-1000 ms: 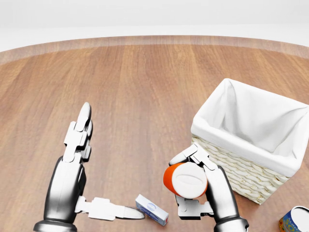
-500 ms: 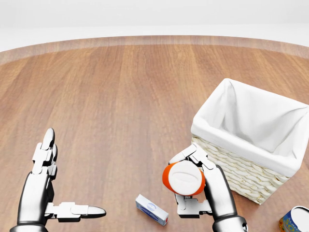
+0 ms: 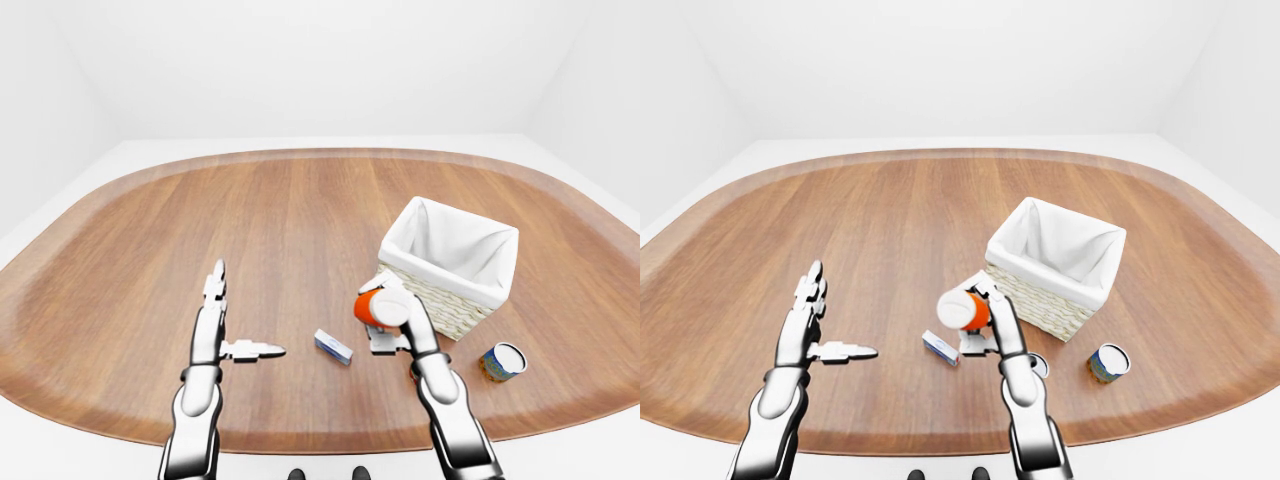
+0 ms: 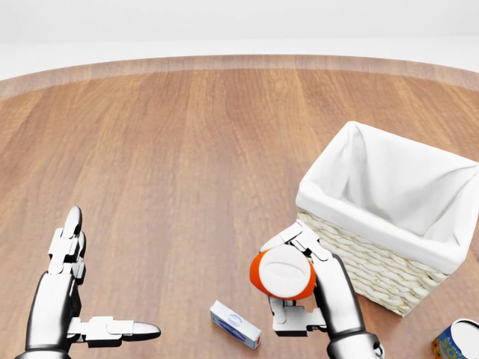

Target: Pick up the ketchup, and put it in the basket.

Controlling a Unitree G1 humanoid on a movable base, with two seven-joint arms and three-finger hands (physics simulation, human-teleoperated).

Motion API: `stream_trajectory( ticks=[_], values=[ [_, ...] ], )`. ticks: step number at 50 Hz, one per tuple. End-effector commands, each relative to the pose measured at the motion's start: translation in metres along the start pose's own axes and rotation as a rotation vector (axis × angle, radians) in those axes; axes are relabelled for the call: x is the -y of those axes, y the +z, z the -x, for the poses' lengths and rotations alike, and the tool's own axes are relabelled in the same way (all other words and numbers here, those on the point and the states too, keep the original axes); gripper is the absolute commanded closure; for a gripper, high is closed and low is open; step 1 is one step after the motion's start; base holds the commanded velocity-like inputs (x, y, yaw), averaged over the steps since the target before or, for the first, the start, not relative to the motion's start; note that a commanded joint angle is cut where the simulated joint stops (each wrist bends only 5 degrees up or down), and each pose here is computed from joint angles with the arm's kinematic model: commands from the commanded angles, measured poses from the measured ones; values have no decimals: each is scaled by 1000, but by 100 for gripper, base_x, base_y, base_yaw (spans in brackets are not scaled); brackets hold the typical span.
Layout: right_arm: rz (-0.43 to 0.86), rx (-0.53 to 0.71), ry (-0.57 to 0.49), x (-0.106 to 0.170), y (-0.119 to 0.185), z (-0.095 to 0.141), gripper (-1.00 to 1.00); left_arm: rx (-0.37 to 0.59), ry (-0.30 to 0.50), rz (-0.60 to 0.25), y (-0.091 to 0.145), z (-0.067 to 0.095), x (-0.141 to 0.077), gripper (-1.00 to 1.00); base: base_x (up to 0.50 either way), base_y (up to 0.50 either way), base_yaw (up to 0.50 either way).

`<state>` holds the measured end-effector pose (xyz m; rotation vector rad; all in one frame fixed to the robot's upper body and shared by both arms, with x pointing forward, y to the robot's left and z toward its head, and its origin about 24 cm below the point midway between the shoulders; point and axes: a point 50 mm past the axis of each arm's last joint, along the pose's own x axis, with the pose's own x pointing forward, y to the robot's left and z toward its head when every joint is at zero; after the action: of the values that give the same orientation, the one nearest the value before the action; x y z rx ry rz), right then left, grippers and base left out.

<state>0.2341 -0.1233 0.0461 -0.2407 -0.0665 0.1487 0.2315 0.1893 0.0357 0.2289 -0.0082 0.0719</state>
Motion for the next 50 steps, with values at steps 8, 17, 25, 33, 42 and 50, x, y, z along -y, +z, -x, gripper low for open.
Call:
stream_trajectory(
  ticks=[8,17,25,33,42,50],
  values=[
    [-55,-17,-106,7,1,-3,100,-6,2,1,-2,0,-1,-100,0,0,0],
    [17,6,-146,18,22,-1,100,-1,2,3,0,0,-2,-100,0,0,0],
    [75,94,-145,21,43,-4,100,4,4,5,1,1,-3,-100,0,0,0],
    [177,203,-152,31,70,-8,100,13,4,5,3,2,-3,-100,0,0,0],
    [302,282,-168,44,92,-11,100,19,5,6,4,2,-3,-100,0,0,0],
    [390,297,-162,49,100,-17,100,18,5,5,4,2,-3,-100,0,0,0]
  ],
)
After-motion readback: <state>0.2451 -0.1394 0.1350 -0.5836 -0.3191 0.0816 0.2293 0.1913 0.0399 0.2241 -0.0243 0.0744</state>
